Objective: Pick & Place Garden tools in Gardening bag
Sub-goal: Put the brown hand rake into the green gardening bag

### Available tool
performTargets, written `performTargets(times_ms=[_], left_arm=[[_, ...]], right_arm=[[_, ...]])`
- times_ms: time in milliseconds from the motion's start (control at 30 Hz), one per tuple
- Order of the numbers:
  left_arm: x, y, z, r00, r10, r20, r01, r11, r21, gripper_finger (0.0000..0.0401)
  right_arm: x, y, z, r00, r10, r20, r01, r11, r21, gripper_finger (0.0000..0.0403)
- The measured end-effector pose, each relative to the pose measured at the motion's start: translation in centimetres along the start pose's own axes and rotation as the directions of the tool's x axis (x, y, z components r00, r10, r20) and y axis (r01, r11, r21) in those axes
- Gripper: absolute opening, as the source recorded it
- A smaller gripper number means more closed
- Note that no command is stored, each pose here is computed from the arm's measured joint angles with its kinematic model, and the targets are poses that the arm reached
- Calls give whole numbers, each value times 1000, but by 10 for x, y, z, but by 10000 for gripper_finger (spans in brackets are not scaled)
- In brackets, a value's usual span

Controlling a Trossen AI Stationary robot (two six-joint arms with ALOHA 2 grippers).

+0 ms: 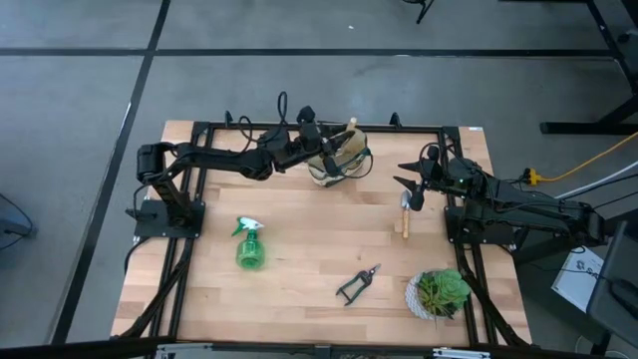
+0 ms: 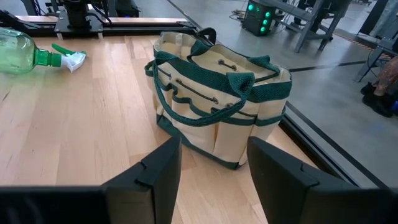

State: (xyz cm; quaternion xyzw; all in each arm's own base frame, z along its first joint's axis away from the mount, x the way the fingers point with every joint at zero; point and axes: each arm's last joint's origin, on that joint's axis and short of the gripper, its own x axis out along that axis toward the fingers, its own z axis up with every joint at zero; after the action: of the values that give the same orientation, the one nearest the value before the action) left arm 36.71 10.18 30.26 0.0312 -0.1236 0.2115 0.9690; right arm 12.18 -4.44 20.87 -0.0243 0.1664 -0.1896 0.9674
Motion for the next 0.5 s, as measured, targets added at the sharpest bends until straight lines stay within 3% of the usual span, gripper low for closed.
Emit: performTargets(times_ms=[133,500], left_arm=[[3,-1,-5,1000,-1,-22,2,1000,7,59],[28,-5,32,996,0,-88,6,998,61,62]], right_arm=[[0,0,0,1000,0,0,0,1000,0,185],[0,0,0,1000,0,0,0,1000,0,185]])
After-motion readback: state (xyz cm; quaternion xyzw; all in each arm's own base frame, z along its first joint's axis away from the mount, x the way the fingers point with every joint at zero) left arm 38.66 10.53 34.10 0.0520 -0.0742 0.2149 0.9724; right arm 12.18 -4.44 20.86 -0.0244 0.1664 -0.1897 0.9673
